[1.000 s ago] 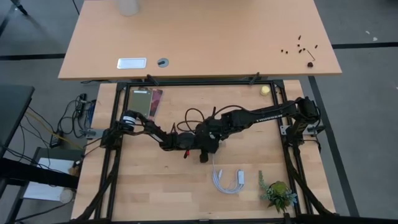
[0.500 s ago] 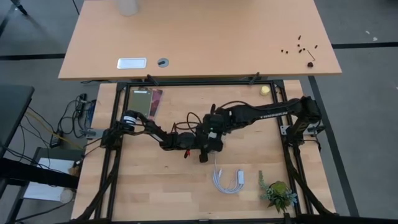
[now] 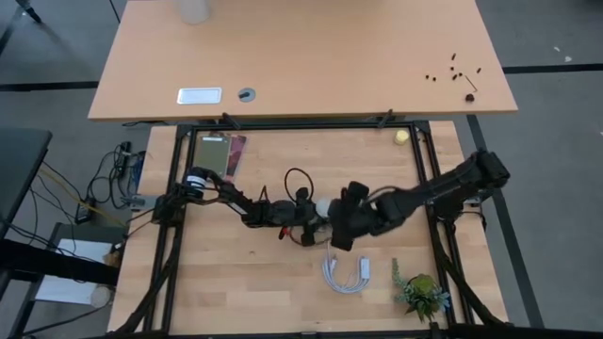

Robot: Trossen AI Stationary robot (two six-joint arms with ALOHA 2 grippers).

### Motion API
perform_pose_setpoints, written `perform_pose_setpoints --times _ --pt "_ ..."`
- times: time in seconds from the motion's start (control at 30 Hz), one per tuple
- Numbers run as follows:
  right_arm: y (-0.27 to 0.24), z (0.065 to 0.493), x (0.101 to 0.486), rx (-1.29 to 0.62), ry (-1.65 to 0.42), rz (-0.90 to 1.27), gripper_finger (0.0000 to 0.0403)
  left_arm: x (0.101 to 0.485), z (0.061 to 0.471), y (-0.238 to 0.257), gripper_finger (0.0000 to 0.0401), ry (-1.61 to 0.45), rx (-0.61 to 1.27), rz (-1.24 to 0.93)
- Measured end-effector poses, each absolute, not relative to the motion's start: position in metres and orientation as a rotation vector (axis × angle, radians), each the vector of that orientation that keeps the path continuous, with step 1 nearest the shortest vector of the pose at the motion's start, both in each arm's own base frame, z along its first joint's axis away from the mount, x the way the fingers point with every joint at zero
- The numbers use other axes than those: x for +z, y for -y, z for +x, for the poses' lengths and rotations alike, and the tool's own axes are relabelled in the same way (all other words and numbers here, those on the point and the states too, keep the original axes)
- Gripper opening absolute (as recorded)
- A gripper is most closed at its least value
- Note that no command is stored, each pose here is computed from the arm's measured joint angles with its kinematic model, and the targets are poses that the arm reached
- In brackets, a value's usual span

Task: Screw lightbulb
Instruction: Remove the white lightbulb from the desk lamp

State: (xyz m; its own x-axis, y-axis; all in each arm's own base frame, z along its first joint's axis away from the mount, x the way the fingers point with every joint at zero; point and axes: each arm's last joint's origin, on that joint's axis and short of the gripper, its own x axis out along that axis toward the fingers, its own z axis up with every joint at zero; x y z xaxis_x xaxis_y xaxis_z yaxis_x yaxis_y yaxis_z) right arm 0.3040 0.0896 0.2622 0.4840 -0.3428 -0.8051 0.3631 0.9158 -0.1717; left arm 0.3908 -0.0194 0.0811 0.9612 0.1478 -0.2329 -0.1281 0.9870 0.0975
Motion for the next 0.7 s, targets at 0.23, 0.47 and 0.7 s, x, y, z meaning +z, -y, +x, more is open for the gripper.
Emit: perform_pose_setpoints --times 0.23,0.47,0.7 --pt "-0.1 0.284 0.202 -0.531 -0.746 0.008 0.0326 0.081 0.391 0.02 0.0218 -0.241 0.138 0.077" --pt "-0.093 0.274 0.162 -0.498 -0.548 0.073 0.0326 0.081 0.391 0.021 0.0218 -0.249 0.129 0.035" --pt "-0.075 0.267 0.15 -0.483 -0.327 0.141 0.0322 0.081 0.391 0.021 0.0218 -0.247 0.13 0.025"
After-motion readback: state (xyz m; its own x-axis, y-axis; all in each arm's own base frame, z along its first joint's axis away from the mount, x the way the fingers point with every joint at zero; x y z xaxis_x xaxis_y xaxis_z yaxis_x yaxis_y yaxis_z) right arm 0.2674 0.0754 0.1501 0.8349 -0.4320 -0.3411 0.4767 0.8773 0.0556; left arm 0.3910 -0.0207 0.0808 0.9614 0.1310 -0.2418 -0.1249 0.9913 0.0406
